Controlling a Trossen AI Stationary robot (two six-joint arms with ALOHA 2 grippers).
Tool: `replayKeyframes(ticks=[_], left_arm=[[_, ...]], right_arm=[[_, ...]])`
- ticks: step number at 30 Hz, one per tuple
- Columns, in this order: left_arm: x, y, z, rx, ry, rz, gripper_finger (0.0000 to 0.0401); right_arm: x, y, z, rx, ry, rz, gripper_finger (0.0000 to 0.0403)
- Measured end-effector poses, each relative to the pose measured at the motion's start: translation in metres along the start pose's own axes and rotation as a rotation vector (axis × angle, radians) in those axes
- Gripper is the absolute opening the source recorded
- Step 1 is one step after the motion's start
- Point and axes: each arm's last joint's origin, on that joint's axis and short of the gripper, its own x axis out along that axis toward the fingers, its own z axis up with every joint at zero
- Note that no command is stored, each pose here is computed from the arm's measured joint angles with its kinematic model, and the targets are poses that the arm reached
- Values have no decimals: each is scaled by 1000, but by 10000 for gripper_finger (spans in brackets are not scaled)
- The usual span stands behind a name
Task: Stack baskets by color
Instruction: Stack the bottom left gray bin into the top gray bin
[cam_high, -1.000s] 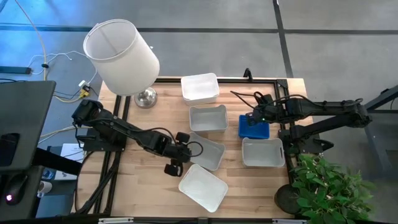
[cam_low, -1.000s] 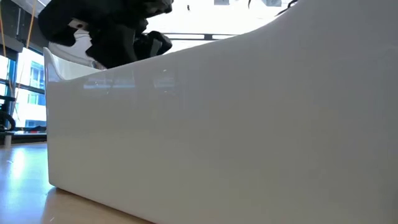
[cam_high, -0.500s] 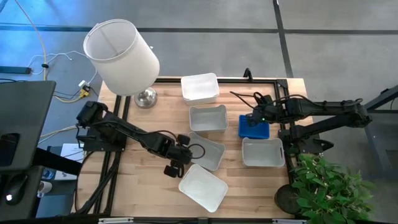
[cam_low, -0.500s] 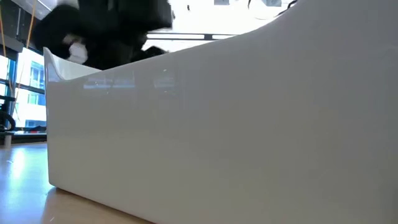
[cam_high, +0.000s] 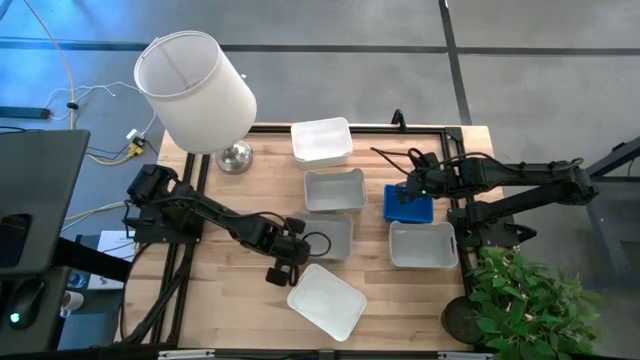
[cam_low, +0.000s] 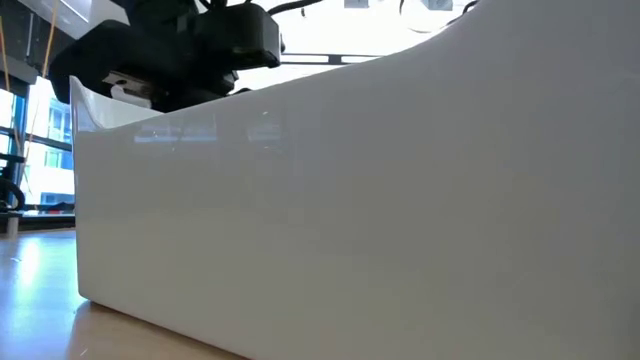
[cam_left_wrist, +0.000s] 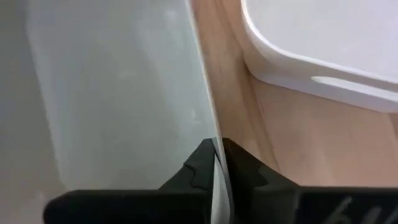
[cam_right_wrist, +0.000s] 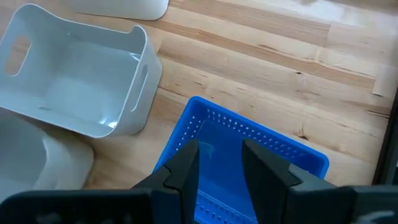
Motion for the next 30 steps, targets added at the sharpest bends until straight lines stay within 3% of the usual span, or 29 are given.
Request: replayKeyframes(ticks=[17, 23, 30], left_arm=[[-25, 0, 26, -55, -103, 14, 1], [-50, 11, 42, -43, -136, 108, 0], [-75, 43, 58, -32, -146, 219, 0]], right_arm=[[-3, 3, -5, -50, -20, 8, 108], [-5, 5, -8, -68, -35, 20, 108], [-6, 8, -10, -80, -57, 40, 108]])
